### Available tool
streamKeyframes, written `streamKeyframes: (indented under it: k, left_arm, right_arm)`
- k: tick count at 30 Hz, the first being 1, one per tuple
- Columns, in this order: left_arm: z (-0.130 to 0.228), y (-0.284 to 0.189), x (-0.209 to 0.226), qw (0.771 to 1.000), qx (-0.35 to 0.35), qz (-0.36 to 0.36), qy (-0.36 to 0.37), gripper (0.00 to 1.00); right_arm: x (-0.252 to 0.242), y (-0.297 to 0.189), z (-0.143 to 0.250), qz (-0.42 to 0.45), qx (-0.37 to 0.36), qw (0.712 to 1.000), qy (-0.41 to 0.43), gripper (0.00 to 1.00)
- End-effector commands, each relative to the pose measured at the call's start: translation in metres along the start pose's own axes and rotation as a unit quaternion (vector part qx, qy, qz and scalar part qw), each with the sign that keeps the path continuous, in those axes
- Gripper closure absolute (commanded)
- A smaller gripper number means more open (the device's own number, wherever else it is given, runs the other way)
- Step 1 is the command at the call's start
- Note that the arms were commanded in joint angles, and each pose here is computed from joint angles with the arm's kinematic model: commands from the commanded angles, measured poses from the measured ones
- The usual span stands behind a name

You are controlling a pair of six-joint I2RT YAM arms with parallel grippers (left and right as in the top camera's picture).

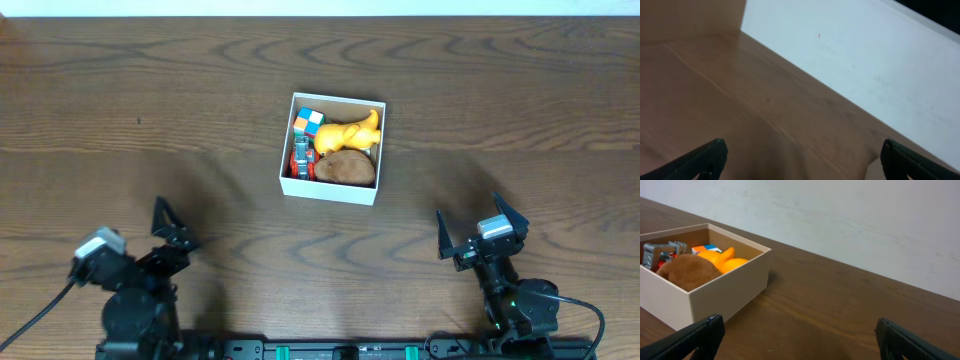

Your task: Pack container

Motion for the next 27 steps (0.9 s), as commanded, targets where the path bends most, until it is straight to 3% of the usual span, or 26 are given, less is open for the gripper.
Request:
streamKeyframes:
  k: [1, 8, 27]
  left_arm:
    - [0.024, 0.013, -0.001, 1.0, 0.007, 0.017, -0.003, 0.02]
    - [0.057, 0.028, -0.002, 0.999, 0.004, 0.038, -0.006, 0.02]
    - [0.102, 0.044, 0.001, 0.998, 0.04, 0.047, 0.005, 0.02]
  right_arm:
    - [-0.002, 0.0, 0.001, 0.008, 0.0, 1.0, 0.006, 0.01]
    - [-0.002, 0.0, 0.001, 0.008, 0.0, 1.0, 0.006, 0.01]
    - [-0.002, 0.0, 0.001, 0.008, 0.0, 1.0, 0.006, 0.01]
Point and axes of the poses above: each gripper's point midway between its finger pads, its own y axis out along the fingers, its own x axis along the line the jaws close on, z = x × y, the point moved 10 cm from there along -y, back along the fingers, and after that the axes turned 15 degrees about y, right-handed, at the moved point
